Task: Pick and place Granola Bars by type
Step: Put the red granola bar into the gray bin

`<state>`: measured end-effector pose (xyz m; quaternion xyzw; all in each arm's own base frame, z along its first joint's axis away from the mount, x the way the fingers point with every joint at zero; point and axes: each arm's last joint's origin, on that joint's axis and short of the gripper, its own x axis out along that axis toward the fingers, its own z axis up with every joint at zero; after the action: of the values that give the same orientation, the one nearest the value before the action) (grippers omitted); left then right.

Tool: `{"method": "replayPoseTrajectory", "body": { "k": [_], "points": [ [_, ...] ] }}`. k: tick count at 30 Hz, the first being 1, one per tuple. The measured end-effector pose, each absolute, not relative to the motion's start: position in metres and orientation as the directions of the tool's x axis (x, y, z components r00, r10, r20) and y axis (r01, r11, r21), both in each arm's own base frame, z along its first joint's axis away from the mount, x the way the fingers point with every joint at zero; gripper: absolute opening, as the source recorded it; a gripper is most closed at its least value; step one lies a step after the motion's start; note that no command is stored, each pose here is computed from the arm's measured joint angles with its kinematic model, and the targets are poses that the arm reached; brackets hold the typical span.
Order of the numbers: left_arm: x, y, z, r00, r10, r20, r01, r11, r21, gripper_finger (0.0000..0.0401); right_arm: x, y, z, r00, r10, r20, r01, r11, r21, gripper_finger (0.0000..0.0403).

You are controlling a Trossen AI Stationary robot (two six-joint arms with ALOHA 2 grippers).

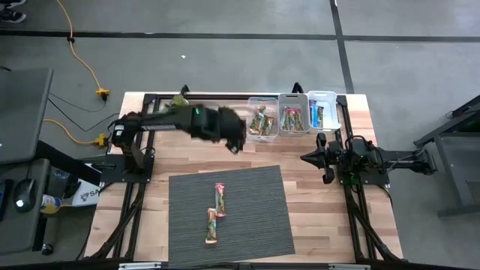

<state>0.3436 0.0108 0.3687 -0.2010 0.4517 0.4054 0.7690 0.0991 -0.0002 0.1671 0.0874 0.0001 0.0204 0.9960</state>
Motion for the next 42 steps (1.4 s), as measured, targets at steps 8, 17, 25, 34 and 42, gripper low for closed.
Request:
{"method": "replayPoseTrajectory", "body": {
  "k": [8,17,25,34,42],
  "points": [
    [0.331,-0.056,0.329,0.181,0.460,-0.869,-0.917,0.398,0.019,0.0312,0.099,0.000,0.167,0.999,0.040,0.004,-0.041,0.984,0.174,0.0000],
    [0.313,-0.113,0.311,0.183,0.418,-0.890,-0.970,0.222,-0.096,0.0312,0.099,0.000,0.167,0.999,0.041,0.008,-0.042,0.984,0.174,0.0000],
    [0.295,-0.150,0.295,0.181,0.400,-0.898,-0.983,0.104,-0.152,0.0312,0.099,0.000,0.167,0.999,0.041,0.009,-0.042,0.984,0.173,0.0000],
    [0.281,-0.174,0.282,0.181,0.364,-0.914,-0.983,0.100,-0.155,0.0311,0.099,0.000,0.168,0.999,0.041,0.010,-0.042,0.984,0.173,0.0000],
    [0.288,-0.181,0.256,0.250,0.312,-0.917,-0.967,0.128,-0.220,0.0312,0.099,0.000,0.168,0.999,0.041,0.010,-0.042,0.984,0.173,0.0000]
  ]
}}
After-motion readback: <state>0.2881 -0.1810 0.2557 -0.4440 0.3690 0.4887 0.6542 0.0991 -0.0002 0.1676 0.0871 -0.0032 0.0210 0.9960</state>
